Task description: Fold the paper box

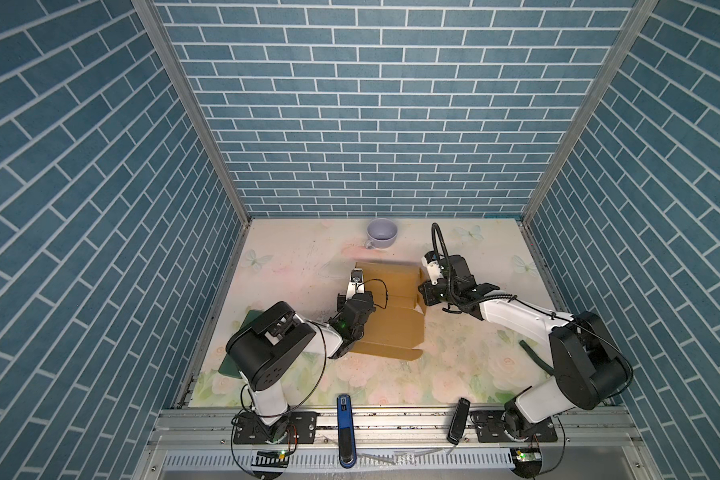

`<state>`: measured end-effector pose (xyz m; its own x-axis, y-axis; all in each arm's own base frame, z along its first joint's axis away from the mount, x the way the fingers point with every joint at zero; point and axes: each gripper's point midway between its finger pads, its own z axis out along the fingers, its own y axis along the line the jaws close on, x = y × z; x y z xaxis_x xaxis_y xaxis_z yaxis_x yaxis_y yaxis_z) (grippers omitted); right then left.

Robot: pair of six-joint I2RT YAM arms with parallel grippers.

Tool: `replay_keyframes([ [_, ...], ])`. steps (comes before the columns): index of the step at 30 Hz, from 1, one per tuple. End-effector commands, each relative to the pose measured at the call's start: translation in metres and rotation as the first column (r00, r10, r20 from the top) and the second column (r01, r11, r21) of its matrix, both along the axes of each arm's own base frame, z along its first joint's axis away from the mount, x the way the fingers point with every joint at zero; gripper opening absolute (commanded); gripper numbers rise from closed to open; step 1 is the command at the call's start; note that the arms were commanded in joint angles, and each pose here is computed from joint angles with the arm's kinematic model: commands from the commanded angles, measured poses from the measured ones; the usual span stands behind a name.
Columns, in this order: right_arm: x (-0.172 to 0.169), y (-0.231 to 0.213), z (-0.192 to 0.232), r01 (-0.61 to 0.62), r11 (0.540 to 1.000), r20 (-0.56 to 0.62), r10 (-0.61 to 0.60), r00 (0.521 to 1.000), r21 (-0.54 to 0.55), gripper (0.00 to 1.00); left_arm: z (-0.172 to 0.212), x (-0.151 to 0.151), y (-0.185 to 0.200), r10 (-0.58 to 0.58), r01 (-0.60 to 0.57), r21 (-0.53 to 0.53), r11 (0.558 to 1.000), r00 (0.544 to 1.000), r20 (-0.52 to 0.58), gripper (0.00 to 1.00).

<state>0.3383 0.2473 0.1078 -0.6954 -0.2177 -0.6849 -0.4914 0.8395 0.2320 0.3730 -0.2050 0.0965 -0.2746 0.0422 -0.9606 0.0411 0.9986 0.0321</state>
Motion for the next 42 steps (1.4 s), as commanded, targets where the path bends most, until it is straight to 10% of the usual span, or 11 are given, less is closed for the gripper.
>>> replay_keyframes([
  [1, -0.007, 0.015, 0.006, -0.02, 0.999, 0.013, 0.02, 1.0, 0.034, 0.18, -0.021, -0.004, -0.008, -0.041, 0.042, 0.026, 0.999, 0.997, -0.063, 0.0],
  [42, -0.031, 0.017, -0.028, 0.081, 0.997, 0.042, -0.081, 0.996, -0.002, 0.36, -0.039, -0.019, 0.012, -0.023, 0.026, 0.059, 0.998, 0.998, -0.059, 0.0],
])
